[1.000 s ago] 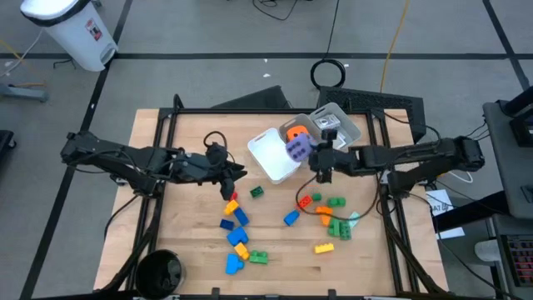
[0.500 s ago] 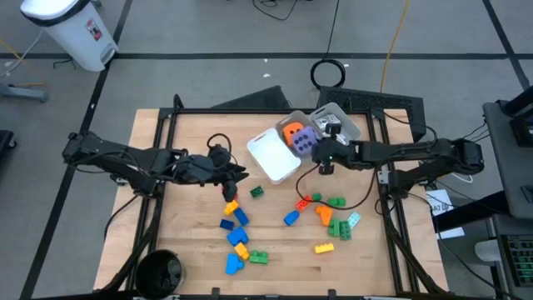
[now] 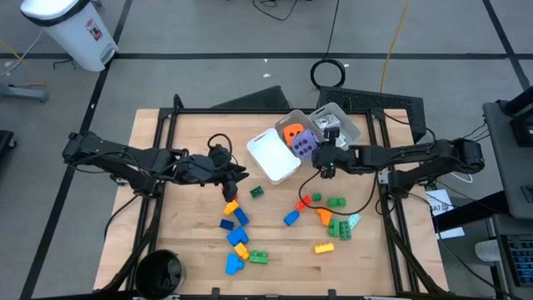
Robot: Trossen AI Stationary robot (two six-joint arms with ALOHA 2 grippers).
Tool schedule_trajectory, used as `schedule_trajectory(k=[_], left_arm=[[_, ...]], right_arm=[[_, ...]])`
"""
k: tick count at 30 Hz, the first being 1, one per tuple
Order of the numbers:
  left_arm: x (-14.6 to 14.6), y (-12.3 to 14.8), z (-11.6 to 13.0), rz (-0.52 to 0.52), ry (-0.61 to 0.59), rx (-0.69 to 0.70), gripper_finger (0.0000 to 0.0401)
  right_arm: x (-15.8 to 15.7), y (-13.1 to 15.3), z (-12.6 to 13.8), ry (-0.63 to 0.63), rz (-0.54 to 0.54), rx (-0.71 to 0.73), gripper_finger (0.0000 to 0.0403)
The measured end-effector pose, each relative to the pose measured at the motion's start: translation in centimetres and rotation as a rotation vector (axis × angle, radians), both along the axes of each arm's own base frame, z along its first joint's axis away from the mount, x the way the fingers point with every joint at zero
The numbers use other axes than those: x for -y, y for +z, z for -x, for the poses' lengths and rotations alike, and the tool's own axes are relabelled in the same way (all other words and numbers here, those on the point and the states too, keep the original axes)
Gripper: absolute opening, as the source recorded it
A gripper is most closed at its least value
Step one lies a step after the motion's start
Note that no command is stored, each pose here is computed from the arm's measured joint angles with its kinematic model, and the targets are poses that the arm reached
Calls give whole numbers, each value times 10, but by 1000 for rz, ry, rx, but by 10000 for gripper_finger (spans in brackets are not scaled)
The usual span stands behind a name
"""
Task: Pick & Place Toys
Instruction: Put the purple dice into the left grey bin
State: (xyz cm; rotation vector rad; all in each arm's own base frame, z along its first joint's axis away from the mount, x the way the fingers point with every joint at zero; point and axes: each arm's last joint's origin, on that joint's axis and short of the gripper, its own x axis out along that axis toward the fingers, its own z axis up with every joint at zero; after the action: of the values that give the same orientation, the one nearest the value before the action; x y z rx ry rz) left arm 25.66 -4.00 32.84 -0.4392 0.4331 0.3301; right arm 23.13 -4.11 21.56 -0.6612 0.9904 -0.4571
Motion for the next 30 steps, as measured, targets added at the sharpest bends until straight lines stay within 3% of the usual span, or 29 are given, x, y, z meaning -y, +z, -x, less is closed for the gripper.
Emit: schedule_trajectory(k=[11,18,24,30], left_arm=[[0,0,0,1,0,0,113],[0,0,0,3,1,1,113],[0,0,0,4,2,4,113],[0,0,0,4,2,4,113]], right_arm=[[-3,10,17,-43,38,-21,24],[11,6,24,-95,-73,-46,24],[22,5,26,-135,-79,-51,24],[25,4,26,-83,-170,-34,24]])
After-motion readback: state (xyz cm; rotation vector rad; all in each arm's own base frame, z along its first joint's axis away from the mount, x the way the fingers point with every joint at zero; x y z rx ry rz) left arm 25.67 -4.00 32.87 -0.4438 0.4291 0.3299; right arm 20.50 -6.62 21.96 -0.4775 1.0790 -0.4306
